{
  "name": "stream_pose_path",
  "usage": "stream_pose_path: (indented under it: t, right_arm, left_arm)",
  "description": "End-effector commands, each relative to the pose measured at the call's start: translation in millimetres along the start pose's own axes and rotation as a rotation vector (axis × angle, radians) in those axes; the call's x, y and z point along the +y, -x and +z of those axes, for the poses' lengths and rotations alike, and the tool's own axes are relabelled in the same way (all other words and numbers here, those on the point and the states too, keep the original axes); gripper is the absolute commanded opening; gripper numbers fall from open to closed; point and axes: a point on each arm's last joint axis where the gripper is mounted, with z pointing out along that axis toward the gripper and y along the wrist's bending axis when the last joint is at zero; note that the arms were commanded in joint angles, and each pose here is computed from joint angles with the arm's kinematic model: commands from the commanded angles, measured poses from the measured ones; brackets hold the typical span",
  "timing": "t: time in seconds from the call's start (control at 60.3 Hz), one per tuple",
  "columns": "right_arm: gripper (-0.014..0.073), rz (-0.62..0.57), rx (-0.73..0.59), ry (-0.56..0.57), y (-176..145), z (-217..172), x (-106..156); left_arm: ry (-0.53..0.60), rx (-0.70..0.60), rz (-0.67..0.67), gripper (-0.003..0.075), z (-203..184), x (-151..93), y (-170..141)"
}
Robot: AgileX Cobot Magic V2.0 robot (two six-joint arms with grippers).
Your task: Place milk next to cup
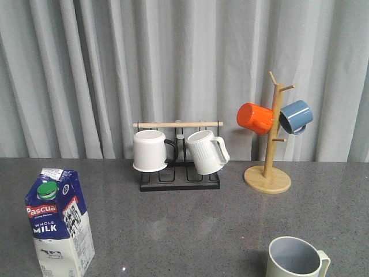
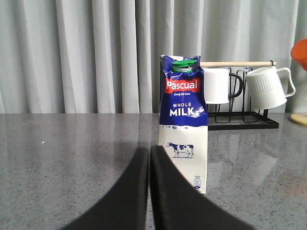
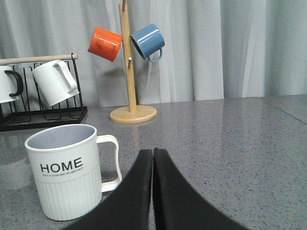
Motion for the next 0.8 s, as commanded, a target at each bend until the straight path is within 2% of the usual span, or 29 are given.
stream_pose_path:
  t: [0.0, 0.431, 0.514, 0.613, 0.779]
  right_arm:
    - [-0.0004, -0.008, -0.079, 0.011, 5, -1, 1]
    - [-0.0005, -0.007, -0.105, 0.017, 8, -1, 2]
    - [-0.0005, 0.043, -0.146, 0.026, 11, -2, 2]
    - [-0.0005, 0.132, -0.171, 0.032, 14, -2, 2]
    - [-0.0005, 0.177, -0.19, 0.031, 25, -3, 2]
  left_arm:
    - [-0.002, -0.068, -0.015, -0.0006, -1, 0, 1]
    - [-0.003, -0.069, -0.018, -0.0006, -1, 0, 1]
    - [-0.003, -0.076, -0.023, -0.0006, -1, 0, 2]
    - [-0.007, -0.091, -0.101, -0.0006, -1, 0, 3]
    - [-0.015, -0.096, -0.253, -0.0006, -1, 0, 4]
